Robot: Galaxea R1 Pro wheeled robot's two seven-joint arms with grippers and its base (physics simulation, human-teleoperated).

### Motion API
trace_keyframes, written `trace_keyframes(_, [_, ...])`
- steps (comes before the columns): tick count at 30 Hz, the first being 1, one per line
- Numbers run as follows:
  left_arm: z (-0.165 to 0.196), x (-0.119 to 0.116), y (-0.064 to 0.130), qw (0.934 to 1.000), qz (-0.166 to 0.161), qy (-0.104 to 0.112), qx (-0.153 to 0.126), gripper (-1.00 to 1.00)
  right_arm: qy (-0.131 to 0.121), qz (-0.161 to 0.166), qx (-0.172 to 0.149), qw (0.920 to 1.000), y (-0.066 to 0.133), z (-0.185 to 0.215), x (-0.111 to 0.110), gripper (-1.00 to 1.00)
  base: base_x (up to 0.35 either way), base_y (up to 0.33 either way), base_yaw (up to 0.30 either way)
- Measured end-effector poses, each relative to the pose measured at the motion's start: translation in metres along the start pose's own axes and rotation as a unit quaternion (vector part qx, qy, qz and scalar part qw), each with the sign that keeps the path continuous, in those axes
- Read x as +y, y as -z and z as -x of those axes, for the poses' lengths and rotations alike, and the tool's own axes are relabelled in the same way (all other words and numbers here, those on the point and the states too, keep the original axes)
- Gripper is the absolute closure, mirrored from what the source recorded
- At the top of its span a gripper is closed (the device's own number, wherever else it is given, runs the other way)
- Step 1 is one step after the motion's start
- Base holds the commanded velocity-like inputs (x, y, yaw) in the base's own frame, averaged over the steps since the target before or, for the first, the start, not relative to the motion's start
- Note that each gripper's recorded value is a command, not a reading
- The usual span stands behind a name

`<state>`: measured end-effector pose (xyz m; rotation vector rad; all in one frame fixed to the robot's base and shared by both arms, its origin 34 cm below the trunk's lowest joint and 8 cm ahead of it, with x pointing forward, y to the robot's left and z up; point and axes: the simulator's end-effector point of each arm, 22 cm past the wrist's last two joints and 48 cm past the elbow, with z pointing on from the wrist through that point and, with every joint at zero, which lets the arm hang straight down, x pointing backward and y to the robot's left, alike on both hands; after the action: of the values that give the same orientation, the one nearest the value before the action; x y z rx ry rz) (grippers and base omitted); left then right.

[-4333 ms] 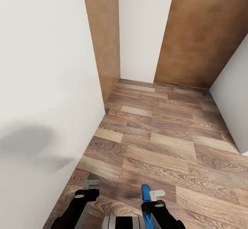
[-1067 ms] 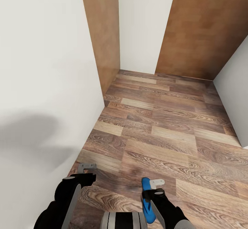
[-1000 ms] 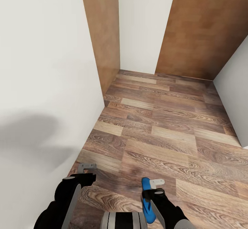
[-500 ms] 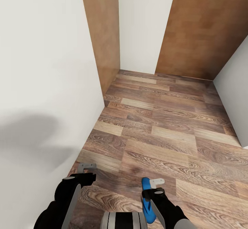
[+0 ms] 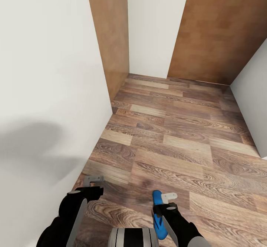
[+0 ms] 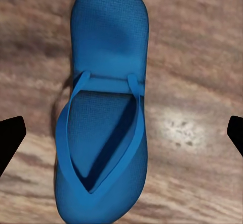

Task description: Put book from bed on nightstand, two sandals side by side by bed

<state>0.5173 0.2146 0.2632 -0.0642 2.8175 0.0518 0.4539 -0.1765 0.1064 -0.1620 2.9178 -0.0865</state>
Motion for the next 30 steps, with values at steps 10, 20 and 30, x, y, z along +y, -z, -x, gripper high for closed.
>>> trace_keyframes(10, [-0.002,0.0,-0.003,1.0,0.0,0.001,0.0,-1.0,0.001,0.001,0.002,1.0,0.0,-0.002,0.001,-1.0,0.0,0.0,0.0])
trace_keyframes(20, [-0.012,0.0,-0.012,0.9999,0.001,0.0,0.012,-1.0,0.002,0.002,0.016,0.9999,-0.008,-0.016,0.003,-1.0,0.0,0.0,0.0])
trace_keyframes(30, [-0.013,0.0,-0.013,0.9999,0.001,0.0,0.013,-1.0,0.003,0.003,0.017,0.9999,-0.008,-0.016,0.004,-1.0,0.0,0.0,0.0])
